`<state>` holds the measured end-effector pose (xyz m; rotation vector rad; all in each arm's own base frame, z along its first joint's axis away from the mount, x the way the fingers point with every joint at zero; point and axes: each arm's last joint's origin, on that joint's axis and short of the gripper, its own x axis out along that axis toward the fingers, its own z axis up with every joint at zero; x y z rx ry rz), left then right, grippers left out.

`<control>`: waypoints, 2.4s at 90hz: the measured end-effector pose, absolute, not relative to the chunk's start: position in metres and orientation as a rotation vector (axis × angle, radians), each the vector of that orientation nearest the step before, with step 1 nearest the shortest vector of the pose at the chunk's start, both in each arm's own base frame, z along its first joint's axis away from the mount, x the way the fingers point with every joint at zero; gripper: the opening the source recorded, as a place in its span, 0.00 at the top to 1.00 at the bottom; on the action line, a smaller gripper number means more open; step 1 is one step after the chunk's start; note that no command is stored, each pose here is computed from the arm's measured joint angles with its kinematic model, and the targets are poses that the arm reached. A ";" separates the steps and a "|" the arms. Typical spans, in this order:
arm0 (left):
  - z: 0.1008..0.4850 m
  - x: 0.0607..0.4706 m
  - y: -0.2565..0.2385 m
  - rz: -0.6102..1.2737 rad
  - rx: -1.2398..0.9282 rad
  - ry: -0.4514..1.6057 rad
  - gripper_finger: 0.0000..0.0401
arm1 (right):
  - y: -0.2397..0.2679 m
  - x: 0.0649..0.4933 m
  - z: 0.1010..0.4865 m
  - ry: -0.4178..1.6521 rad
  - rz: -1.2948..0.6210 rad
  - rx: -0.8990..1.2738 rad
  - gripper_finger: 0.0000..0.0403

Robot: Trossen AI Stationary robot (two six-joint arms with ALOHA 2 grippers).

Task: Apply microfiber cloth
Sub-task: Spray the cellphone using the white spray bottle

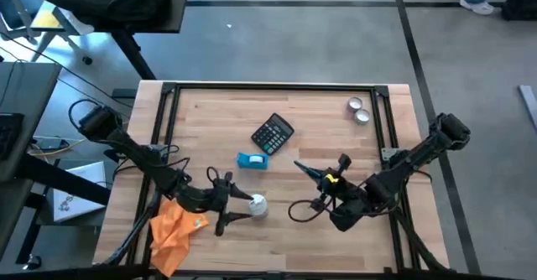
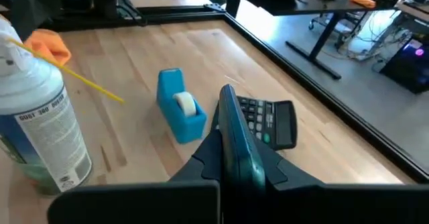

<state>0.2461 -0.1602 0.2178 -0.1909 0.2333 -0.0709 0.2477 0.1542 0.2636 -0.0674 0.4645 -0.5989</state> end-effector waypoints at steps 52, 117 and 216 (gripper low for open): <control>0.223 0.258 -0.185 -0.208 -0.224 0.169 0.43 | 0.154 0.247 0.262 0.491 -0.586 -0.074 1.00; 0.232 0.236 -0.190 0.037 -0.160 0.208 0.40 | 0.153 0.247 0.261 0.518 -0.567 -0.057 1.00; 0.201 0.259 -0.195 0.045 -0.080 0.212 0.11 | 0.150 0.251 0.261 0.522 -0.567 -0.004 1.00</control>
